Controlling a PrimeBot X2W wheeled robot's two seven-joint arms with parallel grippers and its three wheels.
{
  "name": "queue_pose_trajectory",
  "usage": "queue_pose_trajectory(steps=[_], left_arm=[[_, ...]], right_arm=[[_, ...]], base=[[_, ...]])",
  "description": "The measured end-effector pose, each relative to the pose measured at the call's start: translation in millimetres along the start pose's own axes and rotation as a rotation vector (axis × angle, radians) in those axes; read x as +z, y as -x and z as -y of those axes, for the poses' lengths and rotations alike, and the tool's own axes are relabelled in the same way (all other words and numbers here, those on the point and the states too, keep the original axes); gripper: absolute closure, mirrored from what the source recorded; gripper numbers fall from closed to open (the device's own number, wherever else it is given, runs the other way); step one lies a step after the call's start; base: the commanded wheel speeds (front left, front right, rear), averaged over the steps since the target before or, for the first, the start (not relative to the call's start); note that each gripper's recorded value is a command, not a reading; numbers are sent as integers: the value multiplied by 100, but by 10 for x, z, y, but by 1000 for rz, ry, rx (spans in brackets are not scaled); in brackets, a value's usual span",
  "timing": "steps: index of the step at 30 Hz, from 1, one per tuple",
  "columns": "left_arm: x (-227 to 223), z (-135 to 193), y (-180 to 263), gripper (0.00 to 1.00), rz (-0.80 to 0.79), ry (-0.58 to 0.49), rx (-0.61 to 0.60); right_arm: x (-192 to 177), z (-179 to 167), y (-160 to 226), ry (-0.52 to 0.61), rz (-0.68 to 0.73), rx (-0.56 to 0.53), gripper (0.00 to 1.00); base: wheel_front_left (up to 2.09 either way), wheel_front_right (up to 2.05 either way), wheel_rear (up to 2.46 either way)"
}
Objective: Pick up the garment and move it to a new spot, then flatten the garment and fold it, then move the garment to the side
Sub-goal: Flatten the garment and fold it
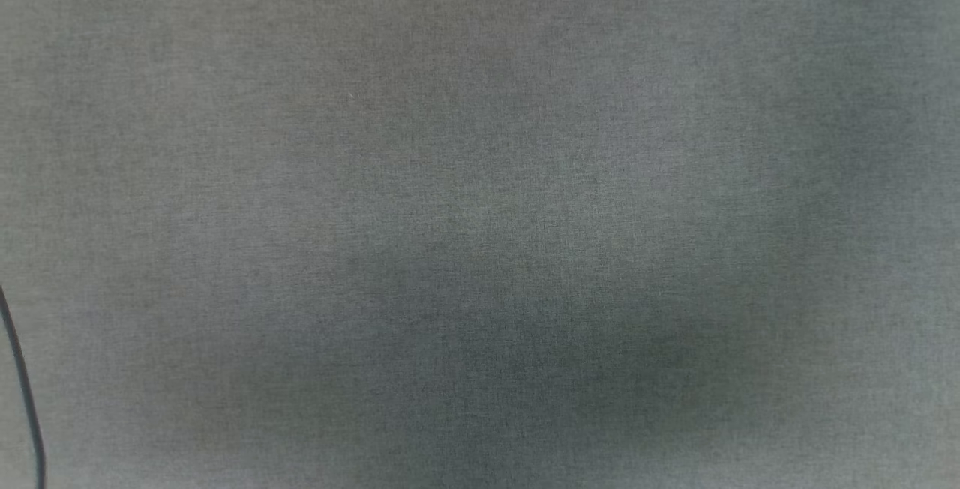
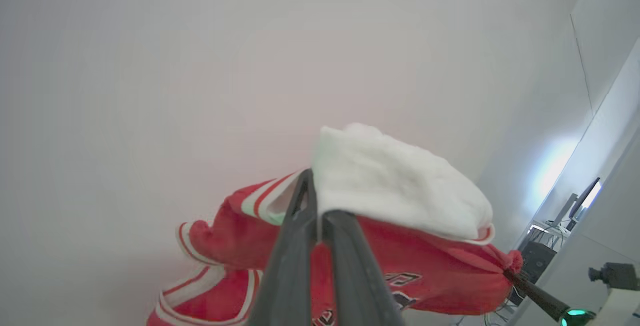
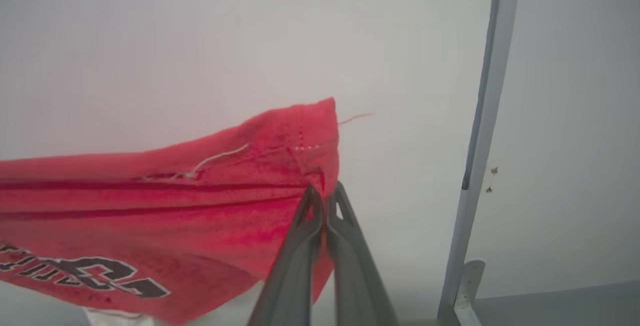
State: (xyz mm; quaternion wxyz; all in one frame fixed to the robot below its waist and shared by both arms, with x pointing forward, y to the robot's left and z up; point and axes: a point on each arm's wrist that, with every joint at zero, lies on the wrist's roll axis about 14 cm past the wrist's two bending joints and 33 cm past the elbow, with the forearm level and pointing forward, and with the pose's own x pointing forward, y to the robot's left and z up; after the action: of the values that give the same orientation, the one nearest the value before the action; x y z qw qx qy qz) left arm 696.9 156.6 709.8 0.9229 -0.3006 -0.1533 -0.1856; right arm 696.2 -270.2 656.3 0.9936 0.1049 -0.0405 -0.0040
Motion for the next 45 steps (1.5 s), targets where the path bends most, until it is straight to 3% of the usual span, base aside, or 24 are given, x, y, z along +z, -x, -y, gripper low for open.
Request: queue_pose_trajectory(steps=[7, 12, 17, 35, 40, 45], left_arm=[[-895, -348, 781, 100, -211, 122, 97], [-1381, -423, 1595, 100, -311, 291, 190], [-1635, -369, 2341, 100, -396, 378, 263], [-1464, 256, 3765, 100, -554, 414, 263], [-1382, 352, 3840, 100, -549, 407, 244], [-1323, 430, 3574, 100, -533, 369, 154]], right_arm=[[-1017, 57, 337, 3, -248, 9, 100], [-1809, 127, 935, -2, -464, 44, 100], [-2169, 233, 1567, -62, -591, 58, 100], [-2055, 175, 3264, -164, -804, 109, 100], [-1936, 161, 3389, -194, -781, 85, 100], [-1823, 84, 3227, -215, -725, 95, 100]], base=[[0, 0, 0], [0, 0, 0], [0, 0, 0], [0, 0, 0], [0, 0, 0], [0, 0, 0]])
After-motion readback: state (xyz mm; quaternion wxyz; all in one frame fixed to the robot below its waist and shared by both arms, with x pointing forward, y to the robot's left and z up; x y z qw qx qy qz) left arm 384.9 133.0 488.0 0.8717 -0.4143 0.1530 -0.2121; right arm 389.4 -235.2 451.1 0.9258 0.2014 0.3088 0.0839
